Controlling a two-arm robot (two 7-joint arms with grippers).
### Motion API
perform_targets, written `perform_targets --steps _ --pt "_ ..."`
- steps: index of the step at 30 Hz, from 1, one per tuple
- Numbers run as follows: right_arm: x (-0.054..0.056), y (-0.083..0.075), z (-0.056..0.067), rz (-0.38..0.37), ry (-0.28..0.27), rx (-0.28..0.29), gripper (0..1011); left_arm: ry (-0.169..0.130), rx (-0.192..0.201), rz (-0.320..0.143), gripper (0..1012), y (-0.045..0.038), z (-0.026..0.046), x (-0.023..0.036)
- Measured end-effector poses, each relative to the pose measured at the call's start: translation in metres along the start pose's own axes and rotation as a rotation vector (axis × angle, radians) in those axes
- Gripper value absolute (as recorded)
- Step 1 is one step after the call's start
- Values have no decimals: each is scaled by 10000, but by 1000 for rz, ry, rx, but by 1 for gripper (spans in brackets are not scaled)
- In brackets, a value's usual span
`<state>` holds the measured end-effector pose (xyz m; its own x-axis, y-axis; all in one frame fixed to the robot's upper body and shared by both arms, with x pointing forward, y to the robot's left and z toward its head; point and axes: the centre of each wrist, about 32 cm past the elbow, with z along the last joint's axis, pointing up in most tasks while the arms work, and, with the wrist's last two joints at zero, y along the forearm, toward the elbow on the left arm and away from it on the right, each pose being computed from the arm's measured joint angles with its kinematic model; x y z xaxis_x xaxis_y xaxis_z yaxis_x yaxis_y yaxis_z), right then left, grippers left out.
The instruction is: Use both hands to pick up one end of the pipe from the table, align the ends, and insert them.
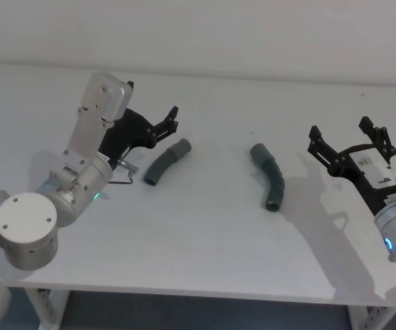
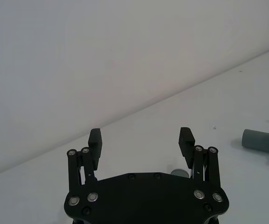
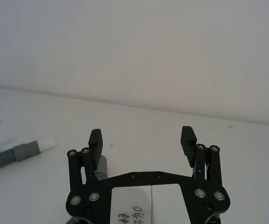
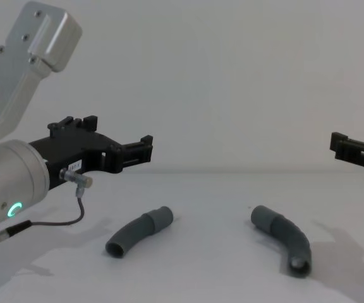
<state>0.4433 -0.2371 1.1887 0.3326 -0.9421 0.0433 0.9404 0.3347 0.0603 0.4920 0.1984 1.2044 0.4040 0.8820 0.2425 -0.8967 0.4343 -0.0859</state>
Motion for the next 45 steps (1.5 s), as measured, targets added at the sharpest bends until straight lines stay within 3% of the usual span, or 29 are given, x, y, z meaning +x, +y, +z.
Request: perform_targets --steps 45 --pt "-3 3 0 1 3 1 1000 0 0 0 1002 0 0 0"
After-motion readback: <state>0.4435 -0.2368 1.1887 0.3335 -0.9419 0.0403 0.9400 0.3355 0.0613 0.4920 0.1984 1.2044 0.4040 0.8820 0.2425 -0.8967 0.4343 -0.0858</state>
